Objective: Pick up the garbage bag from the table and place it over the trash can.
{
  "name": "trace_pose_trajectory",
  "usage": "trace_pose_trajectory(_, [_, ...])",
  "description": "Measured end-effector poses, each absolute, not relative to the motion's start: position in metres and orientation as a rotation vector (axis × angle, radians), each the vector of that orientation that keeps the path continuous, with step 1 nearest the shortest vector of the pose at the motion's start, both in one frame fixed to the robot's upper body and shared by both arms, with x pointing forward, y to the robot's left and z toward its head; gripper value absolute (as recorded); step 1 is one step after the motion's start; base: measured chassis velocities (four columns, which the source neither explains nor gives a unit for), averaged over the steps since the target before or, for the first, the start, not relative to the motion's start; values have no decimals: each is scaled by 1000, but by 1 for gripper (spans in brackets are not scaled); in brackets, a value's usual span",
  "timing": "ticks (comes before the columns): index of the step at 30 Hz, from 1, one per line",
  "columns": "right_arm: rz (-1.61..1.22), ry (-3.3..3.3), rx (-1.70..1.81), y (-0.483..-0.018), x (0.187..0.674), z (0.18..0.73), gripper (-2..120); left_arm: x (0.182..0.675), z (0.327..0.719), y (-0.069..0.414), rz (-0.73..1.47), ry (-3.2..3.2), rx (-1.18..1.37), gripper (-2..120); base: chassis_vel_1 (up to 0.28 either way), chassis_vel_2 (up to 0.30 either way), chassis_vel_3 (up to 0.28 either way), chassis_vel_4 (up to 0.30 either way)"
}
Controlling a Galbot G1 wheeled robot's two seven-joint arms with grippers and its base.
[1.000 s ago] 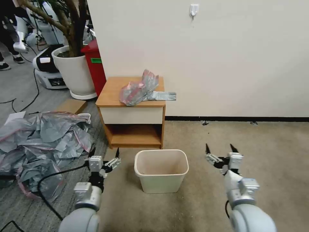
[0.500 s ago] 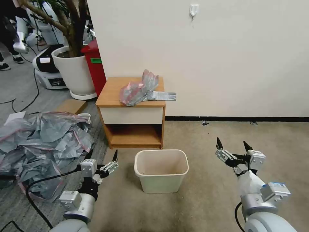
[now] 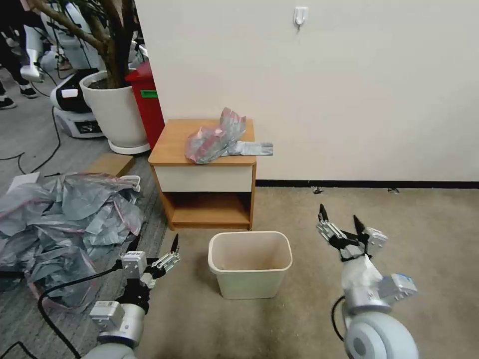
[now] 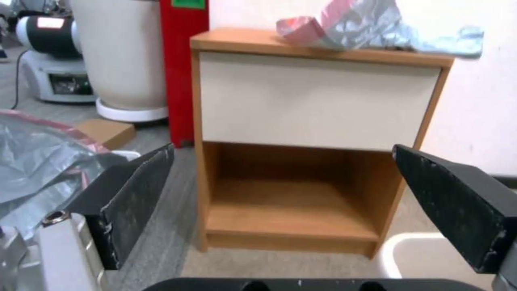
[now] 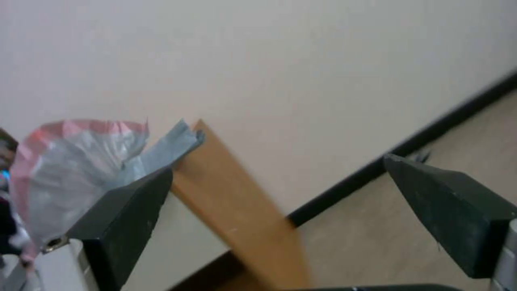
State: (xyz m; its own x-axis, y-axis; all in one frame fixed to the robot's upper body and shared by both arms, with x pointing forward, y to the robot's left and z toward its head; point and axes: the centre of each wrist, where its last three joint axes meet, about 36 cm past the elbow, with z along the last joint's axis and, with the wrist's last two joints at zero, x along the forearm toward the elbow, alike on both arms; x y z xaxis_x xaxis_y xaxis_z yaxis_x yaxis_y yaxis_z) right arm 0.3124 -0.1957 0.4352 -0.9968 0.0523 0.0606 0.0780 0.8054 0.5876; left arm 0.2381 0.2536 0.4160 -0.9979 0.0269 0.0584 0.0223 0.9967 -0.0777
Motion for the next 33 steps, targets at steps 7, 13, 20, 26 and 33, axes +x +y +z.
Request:
trace_pose_trajectory(7, [-1440,-2661,-39,-186,348,457,100,238,412,253,133,-3082,-34,100,0,0,0,0])
trace_pose_trajectory(13, [-1745,-2376,19,-178,393,470,100,237,406,256,126,-3067,-16,100,0,0,0,0])
trace_pose_trajectory(20, [-1886,-2191,36,-148,495,465,100,237,391,262,127,-3045,47,100,0,0,0,0])
trace_pose_trajectory(26, [-1880,-2164,59,-130,532,464,99,236,386,265,127,-3036,85,100,0,0,0,0])
trace_pose_trajectory(33, [-1845,-2165,66,-115,566,455,99,235,382,271,121,-3030,141,100,0,0,0,0])
